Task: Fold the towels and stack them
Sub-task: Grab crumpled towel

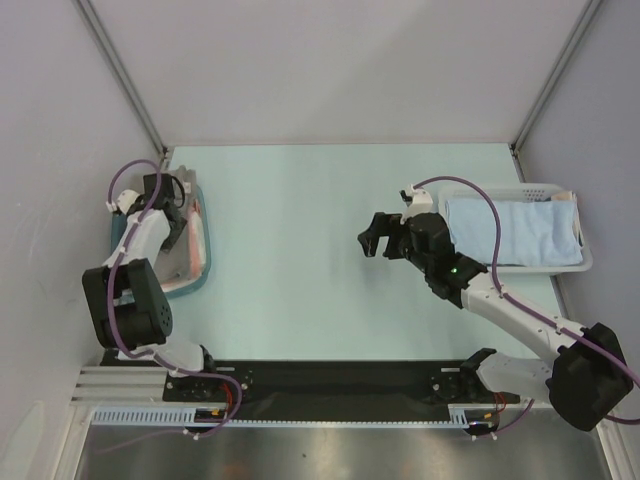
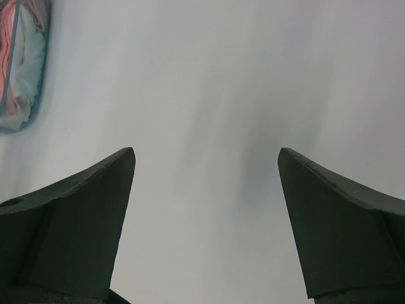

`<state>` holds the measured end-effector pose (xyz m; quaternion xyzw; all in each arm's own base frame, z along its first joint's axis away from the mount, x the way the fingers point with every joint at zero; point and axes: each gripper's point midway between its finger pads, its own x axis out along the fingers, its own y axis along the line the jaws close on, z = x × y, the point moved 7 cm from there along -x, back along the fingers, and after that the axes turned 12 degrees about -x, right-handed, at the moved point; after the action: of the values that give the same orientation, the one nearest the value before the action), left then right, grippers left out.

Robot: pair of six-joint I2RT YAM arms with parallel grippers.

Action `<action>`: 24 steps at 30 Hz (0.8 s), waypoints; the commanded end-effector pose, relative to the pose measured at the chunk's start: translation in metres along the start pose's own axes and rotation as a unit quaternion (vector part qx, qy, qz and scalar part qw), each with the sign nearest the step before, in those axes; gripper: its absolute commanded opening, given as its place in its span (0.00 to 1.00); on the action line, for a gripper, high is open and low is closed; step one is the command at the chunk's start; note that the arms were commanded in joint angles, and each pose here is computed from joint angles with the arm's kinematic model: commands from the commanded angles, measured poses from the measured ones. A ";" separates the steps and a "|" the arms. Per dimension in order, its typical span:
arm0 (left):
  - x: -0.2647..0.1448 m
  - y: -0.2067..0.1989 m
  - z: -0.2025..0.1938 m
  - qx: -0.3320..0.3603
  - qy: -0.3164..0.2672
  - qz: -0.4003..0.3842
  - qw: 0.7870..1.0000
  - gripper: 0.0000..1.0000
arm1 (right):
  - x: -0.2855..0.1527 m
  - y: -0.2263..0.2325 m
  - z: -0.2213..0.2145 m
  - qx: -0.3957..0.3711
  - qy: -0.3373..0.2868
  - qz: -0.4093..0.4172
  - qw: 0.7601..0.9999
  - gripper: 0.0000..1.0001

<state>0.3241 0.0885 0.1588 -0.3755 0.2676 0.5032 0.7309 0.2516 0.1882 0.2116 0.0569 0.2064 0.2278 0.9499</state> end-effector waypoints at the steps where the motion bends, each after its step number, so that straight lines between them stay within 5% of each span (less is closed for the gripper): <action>1: 0.003 -0.016 0.017 -0.014 -0.012 -0.011 1.000 0.45 | -0.005 0.002 0.010 0.003 -0.024 0.015 1.000 1.00; 7: 0.002 -0.021 0.025 0.002 -0.018 -0.017 1.000 0.13 | -0.006 0.002 0.010 0.004 -0.025 0.018 1.000 1.00; 8: 0.001 -0.021 0.026 0.002 -0.019 -0.021 1.000 0.01 | -0.005 0.001 0.010 0.003 -0.024 0.018 1.000 1.00; 14: -0.003 -0.024 0.029 0.012 -0.021 -0.038 0.999 0.01 | -0.004 0.001 0.009 0.005 -0.023 0.019 1.000 1.00; 16: -0.003 -0.024 0.028 0.014 -0.018 -0.042 0.999 0.19 | -0.004 0.001 0.009 0.006 -0.022 0.019 1.000 1.00; 17: -0.002 -0.023 0.028 0.015 -0.018 -0.041 0.999 0.45 | -0.003 0.001 0.008 0.006 -0.021 0.020 1.000 1.00; 21: 0.008 -0.025 0.022 0.021 -0.006 -0.038 0.999 0.58 | -0.002 0.001 0.007 0.005 -0.019 0.022 1.000 1.00; 24: 0.014 -0.024 0.017 0.022 0.000 -0.030 0.999 0.57 | -0.002 0.001 0.007 0.006 -0.018 0.022 1.000 1.00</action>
<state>0.3422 0.0999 0.1618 -0.3617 0.2758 0.4812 0.7494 0.2507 0.1869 0.2102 0.0610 0.2104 0.2383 0.9462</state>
